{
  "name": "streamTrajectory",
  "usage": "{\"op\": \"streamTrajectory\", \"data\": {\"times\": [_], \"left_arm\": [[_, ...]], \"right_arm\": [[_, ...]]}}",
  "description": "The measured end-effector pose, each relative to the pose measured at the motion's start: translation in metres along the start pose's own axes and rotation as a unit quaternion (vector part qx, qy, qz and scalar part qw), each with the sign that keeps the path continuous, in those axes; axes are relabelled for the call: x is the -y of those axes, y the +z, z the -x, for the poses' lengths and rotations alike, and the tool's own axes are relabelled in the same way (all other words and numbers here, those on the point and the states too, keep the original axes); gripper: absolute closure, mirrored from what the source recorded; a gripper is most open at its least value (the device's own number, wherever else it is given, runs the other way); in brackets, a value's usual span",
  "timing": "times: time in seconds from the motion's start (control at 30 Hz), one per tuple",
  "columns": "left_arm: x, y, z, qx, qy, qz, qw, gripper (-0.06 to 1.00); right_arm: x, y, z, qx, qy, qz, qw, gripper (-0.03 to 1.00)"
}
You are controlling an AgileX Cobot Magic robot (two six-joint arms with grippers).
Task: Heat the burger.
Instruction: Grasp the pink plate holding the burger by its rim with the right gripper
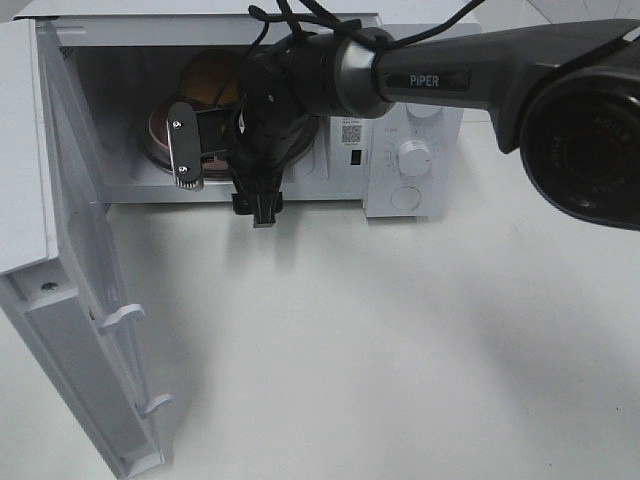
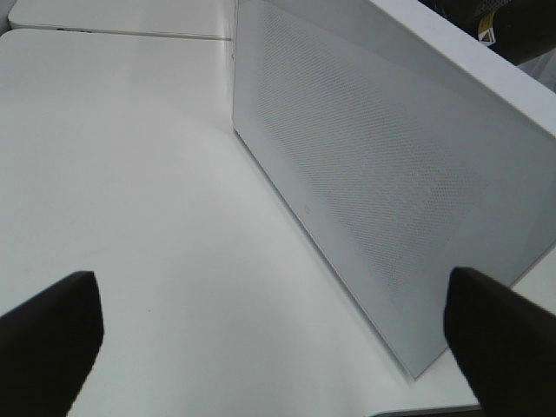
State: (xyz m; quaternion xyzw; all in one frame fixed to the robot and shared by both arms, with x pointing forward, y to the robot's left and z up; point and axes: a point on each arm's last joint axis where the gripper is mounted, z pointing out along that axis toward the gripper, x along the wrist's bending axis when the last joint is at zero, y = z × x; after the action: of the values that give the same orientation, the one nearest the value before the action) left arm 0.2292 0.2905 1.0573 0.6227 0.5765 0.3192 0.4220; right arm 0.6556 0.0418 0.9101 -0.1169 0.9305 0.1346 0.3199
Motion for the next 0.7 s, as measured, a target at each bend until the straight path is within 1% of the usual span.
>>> {"op": "streamTrajectory", "data": {"times": [0.07, 0.13, 0.23, 0.3, 0.33, 0.37, 0.4, 0.43, 0.47, 0.5, 0.53, 0.57, 0.6, 0.67, 0.7], "left_arm": [[0.0, 0.0, 0.0, 0.0, 0.0, 0.0, 1.0, -0.04], [0.0, 0.0, -0.001, -0.005, 0.003, 0.0, 1.0, -0.04], [0.0, 0.0, -0.001, -0.006, 0.003, 0.0, 1.0, -0.04], [0.0, 0.0, -0.002, -0.012, 0.006, 0.0, 1.0, -0.04], [0.0, 0.0, -0.002, -0.012, 0.006, 0.0, 1.0, -0.04], [0.0, 0.0, -0.003, -0.015, 0.008, 0.0, 1.0, -0.04], [0.0, 0.0, -0.003, -0.015, 0.008, 0.0, 1.0, -0.04], [0.0, 0.0, -0.003, -0.017, 0.009, 0.0, 1.0, -0.04], [0.0, 0.0, -0.003, -0.018, 0.009, -0.001, 1.0, -0.04], [0.0, 0.0, -0.003, -0.018, 0.009, -0.001, 1.0, -0.04], [0.0, 0.0, -0.004, -0.019, 0.01, -0.001, 1.0, -0.04], [0.0, 0.0, -0.004, -0.019, 0.01, -0.001, 1.0, -0.04], [0.0, 0.0, -0.004, -0.019, 0.01, -0.001, 1.0, -0.04], [0.0, 0.0, -0.004, -0.019, 0.01, -0.001, 1.0, -0.04], [0.0, 0.0, -0.004, -0.019, 0.01, -0.001, 1.0, -0.04]], "right_arm": [[0.0, 0.001, -0.001, 0.0, 0.002, 0.001, 1.0, 0.17], [0.0, 0.005, -0.003, -0.002, 0.003, 0.002, 1.0, 0.21], [0.0, 0.007, -0.004, -0.002, 0.003, 0.003, 1.0, 0.23], [0.0, 0.01, -0.006, -0.002, 0.003, 0.004, 1.0, 0.29], [0.0, 0.01, -0.006, -0.002, 0.003, 0.004, 1.0, 0.29], [0.0, 0.012, -0.007, -0.001, 0.003, 0.005, 1.0, 0.34], [0.0, 0.012, -0.007, -0.001, 0.003, 0.005, 1.0, 0.34], [0.0, 0.012, -0.005, 0.005, 0.002, 0.009, 1.0, 0.41], [0.0, 0.012, -0.005, 0.008, 0.003, 0.011, 1.0, 0.46], [0.0, 0.012, -0.005, 0.008, 0.003, 0.011, 1.0, 0.46], [-0.001, 0.012, -0.004, 0.012, 0.002, 0.013, 1.0, 0.57], [-0.001, 0.011, -0.002, 0.016, 0.001, 0.014, 1.0, 0.63], [-0.001, 0.011, -0.002, 0.016, 0.001, 0.014, 1.0, 0.63], [-0.002, 0.01, -0.002, 0.013, 0.001, 0.013, 1.0, 0.86], [-0.002, 0.01, -0.002, 0.013, 0.001, 0.013, 1.0, 0.86]]}}
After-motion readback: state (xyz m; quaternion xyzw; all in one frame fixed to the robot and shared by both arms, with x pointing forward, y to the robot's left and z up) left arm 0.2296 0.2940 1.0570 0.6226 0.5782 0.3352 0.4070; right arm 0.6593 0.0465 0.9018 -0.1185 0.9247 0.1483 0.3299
